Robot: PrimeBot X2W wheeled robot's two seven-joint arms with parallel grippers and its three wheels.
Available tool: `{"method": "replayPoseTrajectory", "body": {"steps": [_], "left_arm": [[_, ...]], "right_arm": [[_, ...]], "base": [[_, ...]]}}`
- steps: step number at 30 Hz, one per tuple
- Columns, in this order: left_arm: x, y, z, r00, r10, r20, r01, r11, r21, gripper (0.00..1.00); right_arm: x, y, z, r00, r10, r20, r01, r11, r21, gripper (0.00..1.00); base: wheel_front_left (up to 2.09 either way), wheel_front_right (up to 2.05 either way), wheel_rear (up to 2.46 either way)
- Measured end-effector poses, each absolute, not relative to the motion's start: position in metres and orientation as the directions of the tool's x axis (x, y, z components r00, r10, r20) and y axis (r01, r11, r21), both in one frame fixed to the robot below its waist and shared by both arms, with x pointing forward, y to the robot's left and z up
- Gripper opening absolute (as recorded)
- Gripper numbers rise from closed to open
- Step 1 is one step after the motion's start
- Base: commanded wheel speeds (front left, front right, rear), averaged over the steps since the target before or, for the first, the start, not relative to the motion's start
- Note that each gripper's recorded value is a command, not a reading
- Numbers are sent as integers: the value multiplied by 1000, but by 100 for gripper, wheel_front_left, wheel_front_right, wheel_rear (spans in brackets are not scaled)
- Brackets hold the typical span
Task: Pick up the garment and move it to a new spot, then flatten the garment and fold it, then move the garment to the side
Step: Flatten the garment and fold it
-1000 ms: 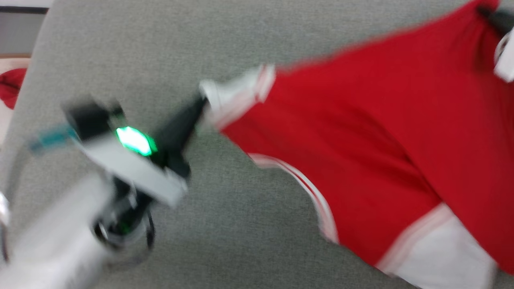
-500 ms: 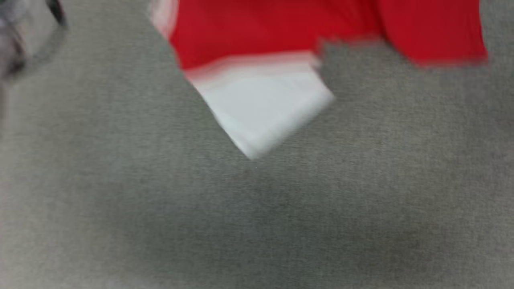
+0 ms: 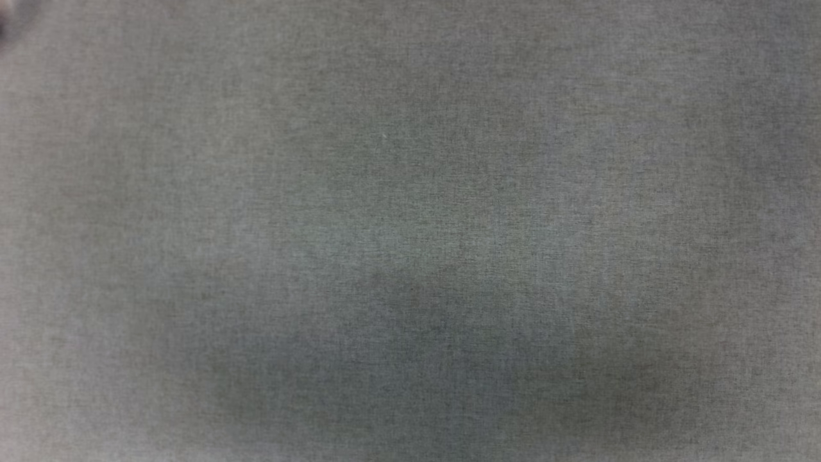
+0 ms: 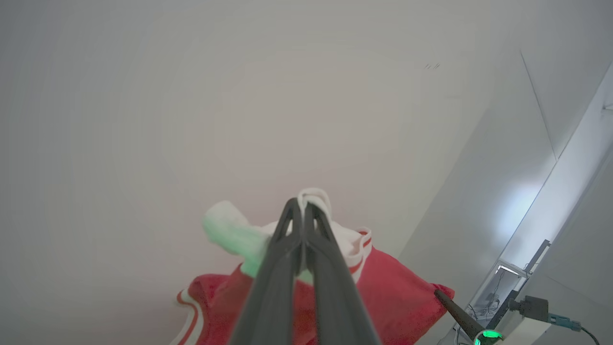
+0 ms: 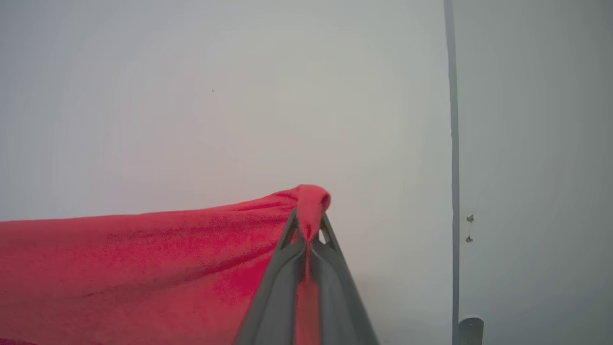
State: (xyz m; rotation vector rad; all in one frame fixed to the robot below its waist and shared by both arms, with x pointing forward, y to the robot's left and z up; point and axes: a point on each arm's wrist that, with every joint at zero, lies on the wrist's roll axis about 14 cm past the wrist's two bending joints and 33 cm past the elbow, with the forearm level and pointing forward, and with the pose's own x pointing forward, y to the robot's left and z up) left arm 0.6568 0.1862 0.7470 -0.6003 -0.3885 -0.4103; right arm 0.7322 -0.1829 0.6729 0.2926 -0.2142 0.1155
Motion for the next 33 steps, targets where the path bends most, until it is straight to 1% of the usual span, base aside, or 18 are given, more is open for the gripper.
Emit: {"method": "replayPoseTrajectory", "body": {"steps": [3, 6, 9, 14, 16, 20, 25, 33], "left_arm": [[648, 183, 700, 880, -273, 390, 451, 739, -500, 0], [629, 175, 657, 895, -294, 336, 441, 699, -562, 0], [602, 167, 614, 910, -317, 269, 415, 661, -625, 0], [550, 153, 563, 913, -372, 168, 383, 638, -668, 0], [533, 151, 558, 913, -373, 165, 377, 618, -690, 0], [498, 145, 546, 914, -376, 151, 367, 607, -705, 0], [453, 136, 534, 901, -421, 108, 372, 619, -692, 0], [402, 143, 540, 914, -391, 112, 345, 598, -723, 0]], "right_arm": [[727, -172, 634, 982, 123, 144, -157, 955, 252, 0], [715, -159, 596, 981, 185, 62, -194, 955, 224, 0], [694, -149, 554, 967, 252, -34, -238, 945, 225, 0], [649, -163, 509, 939, 307, -158, -263, 932, 250, 0], [628, -167, 495, 921, 332, -202, -273, 923, 270, 0], [589, -176, 481, 896, 363, -258, -283, 911, 300, 0], [539, -178, 468, 849, 407, -337, -294, 894, 339, 0], [480, -195, 479, 851, 380, -363, -268, 908, 320, 0]], "base": [[0, 0, 0], [0, 0, 0], [0, 0, 0], [0, 0, 0], [0, 0, 0], [0, 0, 0], [0, 0, 0], [0, 0, 0]]}}
